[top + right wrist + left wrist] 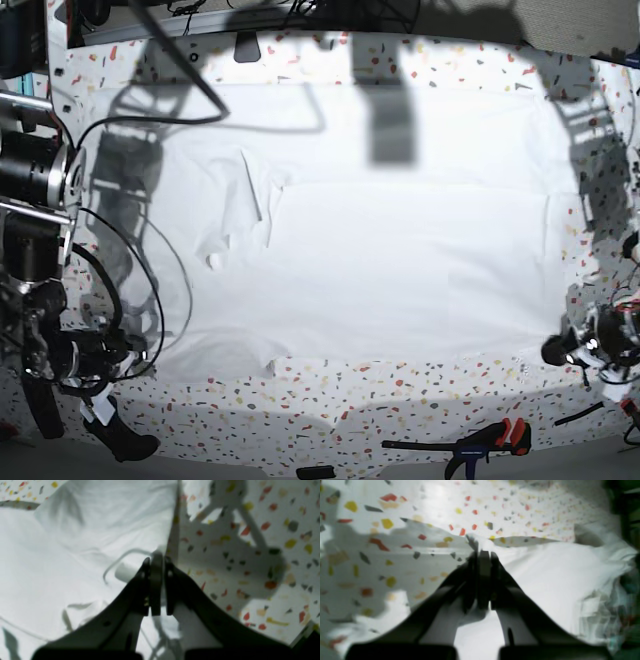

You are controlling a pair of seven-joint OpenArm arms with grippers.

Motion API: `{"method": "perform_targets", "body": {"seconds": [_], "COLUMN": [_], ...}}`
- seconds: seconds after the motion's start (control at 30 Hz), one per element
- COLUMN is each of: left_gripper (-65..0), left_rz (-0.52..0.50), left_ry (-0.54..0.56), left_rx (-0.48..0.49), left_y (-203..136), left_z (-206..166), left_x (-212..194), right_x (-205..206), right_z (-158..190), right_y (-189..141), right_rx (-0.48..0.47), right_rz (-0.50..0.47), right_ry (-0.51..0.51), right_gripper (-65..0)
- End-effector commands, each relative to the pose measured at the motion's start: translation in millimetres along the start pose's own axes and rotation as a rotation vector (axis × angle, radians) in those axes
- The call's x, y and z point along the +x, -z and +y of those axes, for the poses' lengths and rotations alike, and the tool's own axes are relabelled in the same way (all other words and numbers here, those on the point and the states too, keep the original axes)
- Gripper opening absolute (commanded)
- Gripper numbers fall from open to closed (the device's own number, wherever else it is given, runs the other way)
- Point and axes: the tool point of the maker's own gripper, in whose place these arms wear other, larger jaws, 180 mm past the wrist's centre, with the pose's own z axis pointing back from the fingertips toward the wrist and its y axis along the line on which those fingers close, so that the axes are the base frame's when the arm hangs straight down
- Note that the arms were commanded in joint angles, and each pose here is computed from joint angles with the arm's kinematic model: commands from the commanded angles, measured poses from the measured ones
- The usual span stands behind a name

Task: Fold the T-shirt properly
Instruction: 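Fold the grasped edge over toward the collar with both grippers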

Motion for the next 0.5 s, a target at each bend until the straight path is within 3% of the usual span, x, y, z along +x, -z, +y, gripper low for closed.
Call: {"method": "perform_targets", "body": {"seconds": [0.0,0.2,0.47], "left_gripper": [-65.0,-65.0,-65.0], "left_rz": [-0.080,-0.096,-0.100], "left_ry": [0.010,-0.053,-0.058], "left_rx": [-0.043,-0.093,-0.096], "left_y": [-16,-37,-37], "left_z": [-12,-10,-9], "left_x": [35,42,41], "right_x": [33,28,-9], "right_z": [-3,-3,18], "right_y": [-19,-24,-25], "right_rx": [0.002,0.002,-0.027], "right_rz": [-0.093,-0.089,-0.119], "right_ry": [-0.021,-0.034,-0.165], "right_gripper": [-65.0,-65.0,-65.0]}}
